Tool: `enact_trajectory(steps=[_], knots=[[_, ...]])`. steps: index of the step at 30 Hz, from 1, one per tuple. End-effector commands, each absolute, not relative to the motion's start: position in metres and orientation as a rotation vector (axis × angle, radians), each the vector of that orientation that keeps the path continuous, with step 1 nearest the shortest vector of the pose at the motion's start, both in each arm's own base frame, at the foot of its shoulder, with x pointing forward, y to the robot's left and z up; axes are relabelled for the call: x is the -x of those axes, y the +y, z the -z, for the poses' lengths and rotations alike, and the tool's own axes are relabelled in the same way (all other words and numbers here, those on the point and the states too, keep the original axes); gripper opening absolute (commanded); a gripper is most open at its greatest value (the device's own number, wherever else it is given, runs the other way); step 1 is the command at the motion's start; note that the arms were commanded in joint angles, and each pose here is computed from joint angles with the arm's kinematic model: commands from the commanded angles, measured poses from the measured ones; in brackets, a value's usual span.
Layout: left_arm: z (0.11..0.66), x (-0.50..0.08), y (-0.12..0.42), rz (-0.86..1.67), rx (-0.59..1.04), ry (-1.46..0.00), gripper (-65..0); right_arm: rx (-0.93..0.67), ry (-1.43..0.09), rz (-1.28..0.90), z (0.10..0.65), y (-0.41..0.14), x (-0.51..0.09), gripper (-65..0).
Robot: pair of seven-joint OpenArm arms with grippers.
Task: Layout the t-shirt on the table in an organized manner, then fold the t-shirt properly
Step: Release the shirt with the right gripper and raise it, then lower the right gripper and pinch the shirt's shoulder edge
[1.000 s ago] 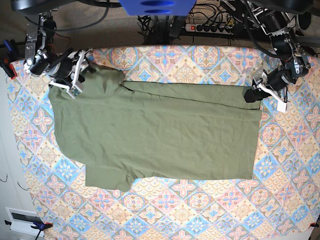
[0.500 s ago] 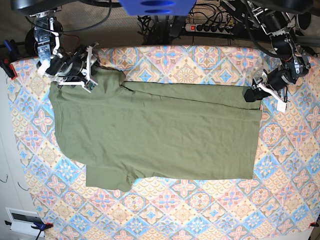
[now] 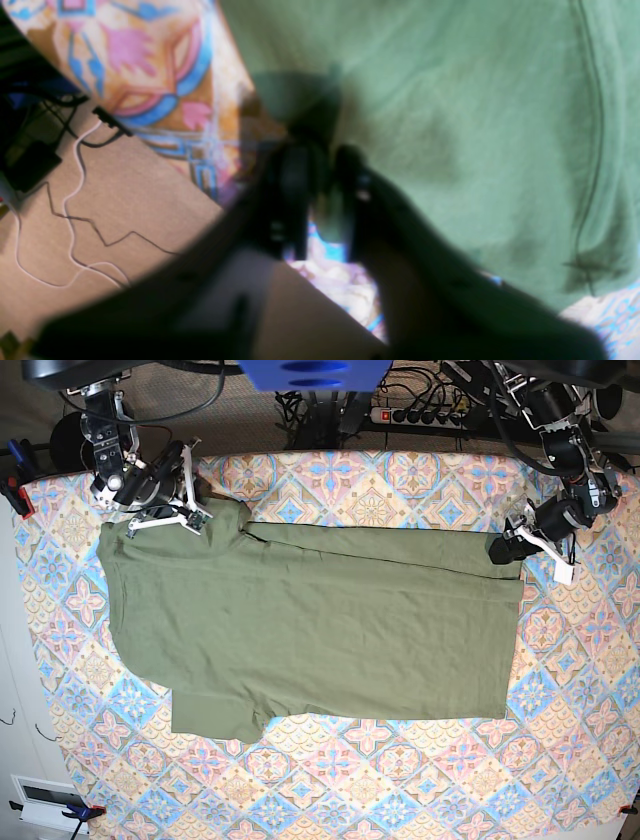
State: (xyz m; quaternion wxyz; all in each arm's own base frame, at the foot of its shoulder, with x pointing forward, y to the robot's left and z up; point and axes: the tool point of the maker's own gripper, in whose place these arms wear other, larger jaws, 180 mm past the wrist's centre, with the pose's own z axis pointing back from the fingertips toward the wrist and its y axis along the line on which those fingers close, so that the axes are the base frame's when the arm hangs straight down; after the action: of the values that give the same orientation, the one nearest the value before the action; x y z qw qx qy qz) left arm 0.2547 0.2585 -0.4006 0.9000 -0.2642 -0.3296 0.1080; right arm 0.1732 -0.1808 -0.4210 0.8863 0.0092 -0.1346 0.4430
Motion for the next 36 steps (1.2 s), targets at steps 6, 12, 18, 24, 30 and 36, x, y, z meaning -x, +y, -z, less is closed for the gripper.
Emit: enact_trajectory(steps=[6, 12, 18, 24, 30, 36], knots=[[0.386, -0.265, 0.264, -0.211, 0.546, -0.736, -40.5, 0.001, -0.312, -0.927, 0.411, -0.185, -0.182, -59.8], [0.387, -0.264, 0.264, -0.212, 0.546, -0.733, -40.5, 0.065, -0.353, -0.825, 0.397, -0.216, -0.197, -59.8], [0.387, -0.264, 0.264, -0.212, 0.546, -0.733, -40.5, 0.028, -0.470, -0.692, 0.370, -0.233, -0.218, -59.8], [0.386, -0.265, 0.263, -0.212, 0.548, -0.736, -40.5, 0.014, -0.615, -0.662, 0.337, -0.229, -0.262, -59.8], [0.387, -0.264, 0.263, -0.212, 0.547, -0.733, -40.5, 0.047, -0.664, -0.666, 0.318, -0.231, -0.286, -59.8], [0.387, -0.264, 0.263, -0.212, 0.547, -0.733, -40.0, 0.037, -0.529, -0.710, 0.342, -0.224, -0.259, -53.0]])
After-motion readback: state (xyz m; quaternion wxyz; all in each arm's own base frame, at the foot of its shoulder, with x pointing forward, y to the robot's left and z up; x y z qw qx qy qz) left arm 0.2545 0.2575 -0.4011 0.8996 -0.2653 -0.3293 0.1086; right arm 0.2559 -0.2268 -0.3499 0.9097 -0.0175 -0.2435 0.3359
